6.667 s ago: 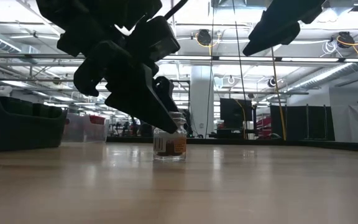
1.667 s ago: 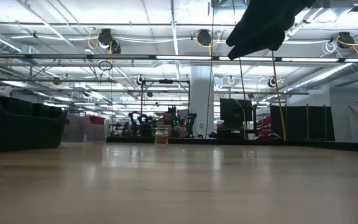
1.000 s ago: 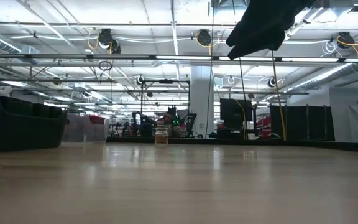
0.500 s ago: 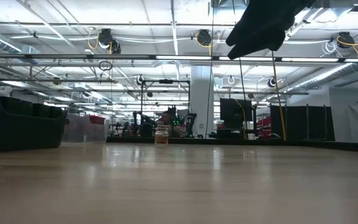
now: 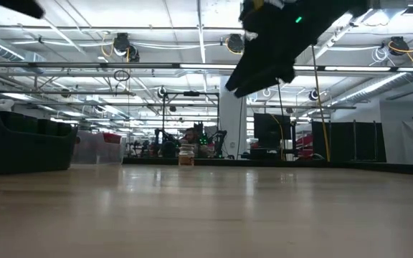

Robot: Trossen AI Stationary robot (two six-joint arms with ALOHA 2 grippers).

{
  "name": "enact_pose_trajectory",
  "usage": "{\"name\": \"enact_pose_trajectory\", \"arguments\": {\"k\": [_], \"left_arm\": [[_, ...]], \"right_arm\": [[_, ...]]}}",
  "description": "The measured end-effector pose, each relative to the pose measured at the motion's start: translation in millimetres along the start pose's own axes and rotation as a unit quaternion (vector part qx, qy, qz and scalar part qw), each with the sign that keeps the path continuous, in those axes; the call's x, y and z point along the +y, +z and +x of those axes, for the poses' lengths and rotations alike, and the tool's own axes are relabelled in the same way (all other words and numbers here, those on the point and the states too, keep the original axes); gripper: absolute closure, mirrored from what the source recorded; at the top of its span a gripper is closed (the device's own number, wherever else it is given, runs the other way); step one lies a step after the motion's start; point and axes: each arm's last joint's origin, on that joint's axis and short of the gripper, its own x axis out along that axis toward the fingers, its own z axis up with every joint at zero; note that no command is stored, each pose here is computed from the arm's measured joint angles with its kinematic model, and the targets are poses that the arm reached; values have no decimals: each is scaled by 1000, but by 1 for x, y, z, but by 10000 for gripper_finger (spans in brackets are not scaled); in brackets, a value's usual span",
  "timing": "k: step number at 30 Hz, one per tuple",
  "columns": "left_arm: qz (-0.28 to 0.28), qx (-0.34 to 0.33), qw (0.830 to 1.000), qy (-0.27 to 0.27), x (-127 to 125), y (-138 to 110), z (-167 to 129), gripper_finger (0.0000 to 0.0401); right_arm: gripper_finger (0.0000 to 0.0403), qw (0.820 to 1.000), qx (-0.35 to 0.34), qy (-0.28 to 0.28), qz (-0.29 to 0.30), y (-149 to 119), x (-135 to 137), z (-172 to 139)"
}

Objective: Sort spices by type
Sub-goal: Put the brown seasoning bottle into the gray bin

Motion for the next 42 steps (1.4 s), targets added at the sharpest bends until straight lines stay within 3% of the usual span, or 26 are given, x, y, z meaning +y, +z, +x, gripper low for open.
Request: {"name": "enact_pose_trajectory", "arguments": {"k": [2,8,15,19,23,27,30,33,36,42], "left_arm": [[11,0,1000,-8,7,5,7,118],[9,25,1000,-4,40,17,28,118],[1,55,998,21,97,26,59,118],[-23,61,997,36,143,35,86,118],[-94,52,993,51,200,35,119,118],[-177,42,977,110,257,22,151,118],[-251,32,961,107,289,6,175,118],[-299,53,946,108,307,-11,197,118],[-308,78,940,126,320,-18,218,118],[-310,82,939,127,333,-6,245,118]], "right_arm": [[181,1000,-1,-11,-6,4,-12,10],[181,999,-27,21,-5,22,-53,41],[181,999,-13,-25,35,26,-103,59],[181,999,-3,-25,28,24,-100,58],[181,1000,25,-16,4,18,-90,51],[181,996,79,-41,-27,6,-82,45],[181,992,103,-60,-46,-5,-77,43],[181,991,109,-56,-56,-20,-75,44],[181,993,95,-50,-53,-33,-76,44],[181,998,44,-39,-35,-54,-84,32]]}}
